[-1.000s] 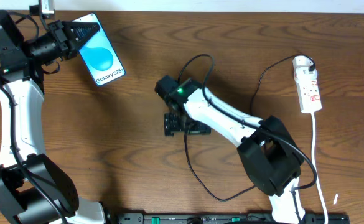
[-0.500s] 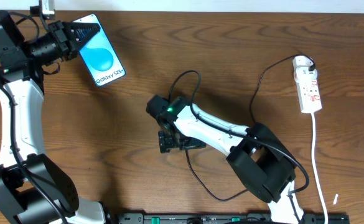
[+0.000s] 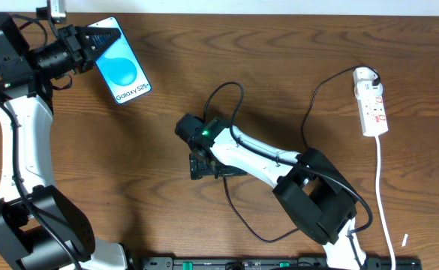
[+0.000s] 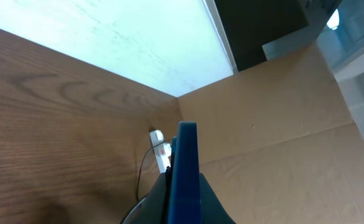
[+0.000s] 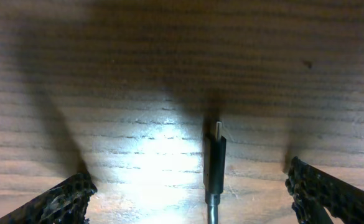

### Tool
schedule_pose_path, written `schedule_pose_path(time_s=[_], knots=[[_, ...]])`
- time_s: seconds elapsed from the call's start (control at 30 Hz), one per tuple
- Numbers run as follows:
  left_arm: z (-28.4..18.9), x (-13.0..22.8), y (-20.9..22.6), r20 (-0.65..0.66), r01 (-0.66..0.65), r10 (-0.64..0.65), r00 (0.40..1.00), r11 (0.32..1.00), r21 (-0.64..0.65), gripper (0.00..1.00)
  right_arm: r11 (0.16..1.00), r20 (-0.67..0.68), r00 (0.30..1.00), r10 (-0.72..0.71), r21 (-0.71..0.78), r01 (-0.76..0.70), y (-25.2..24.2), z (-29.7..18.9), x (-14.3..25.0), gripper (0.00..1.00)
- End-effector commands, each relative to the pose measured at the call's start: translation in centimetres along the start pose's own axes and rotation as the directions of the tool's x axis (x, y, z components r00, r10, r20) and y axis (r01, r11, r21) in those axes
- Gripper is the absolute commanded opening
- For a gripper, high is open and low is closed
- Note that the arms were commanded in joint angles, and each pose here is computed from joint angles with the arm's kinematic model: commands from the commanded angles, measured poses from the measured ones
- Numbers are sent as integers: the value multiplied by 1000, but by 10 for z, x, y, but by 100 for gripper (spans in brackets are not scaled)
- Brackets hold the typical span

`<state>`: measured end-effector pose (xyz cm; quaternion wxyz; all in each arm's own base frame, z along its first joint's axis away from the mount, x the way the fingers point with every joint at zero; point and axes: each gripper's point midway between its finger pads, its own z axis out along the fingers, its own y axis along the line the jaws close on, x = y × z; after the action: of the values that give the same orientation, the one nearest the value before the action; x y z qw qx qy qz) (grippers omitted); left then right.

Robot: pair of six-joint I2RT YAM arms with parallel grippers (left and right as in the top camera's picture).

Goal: Plug charger to phone and switch on socket
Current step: 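Lower the right gripper over the cable's USB-C plug and close on it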

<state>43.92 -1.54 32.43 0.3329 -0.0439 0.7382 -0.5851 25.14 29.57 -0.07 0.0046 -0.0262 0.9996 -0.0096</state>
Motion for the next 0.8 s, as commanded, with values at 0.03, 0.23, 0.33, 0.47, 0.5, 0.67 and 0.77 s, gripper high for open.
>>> schedule_pose_path(time_s=[0.03, 0.23, 0.33, 0.47, 0.5, 0.67, 0.77], knots=[[-3, 2, -8, -5, -28, 28, 1000, 1000, 14, 8, 998, 41, 998, 38, 46, -40, -8, 8, -6, 99], [-3, 2, -8, -5, -28, 28, 1000, 1000, 14, 7, 998, 30, 999, 38, 57, -40, -9, 14, -5, 99], [-3, 2, -8, -5, -29, 29, 1000, 999, 14, 7, 998, 30, 999, 40, 57, -42, -9, 14, -6, 99], [-3, 2, -8, -5, -28, 28, 1000, 1000, 14, 7, 997, 27, 999, 44, 55, -45, -10, 15, -6, 99], [-3, 2, -8, -5, -28, 28, 1000, 1000, 14, 7, 997, 26, 999, 44, 55, -46, -10, 15, -6, 100], [-3, 2, -8, -5, -28, 28, 1000, 1000, 14, 7, 997, 23, 999, 49, 60, -51, -11, 15, -5, 99], [-3, 2, -8, -5, -28, 28, 1000, 1000, 14, 7, 995, 13, 997, 73, 73, -74, -15, 14, -2, 99]])
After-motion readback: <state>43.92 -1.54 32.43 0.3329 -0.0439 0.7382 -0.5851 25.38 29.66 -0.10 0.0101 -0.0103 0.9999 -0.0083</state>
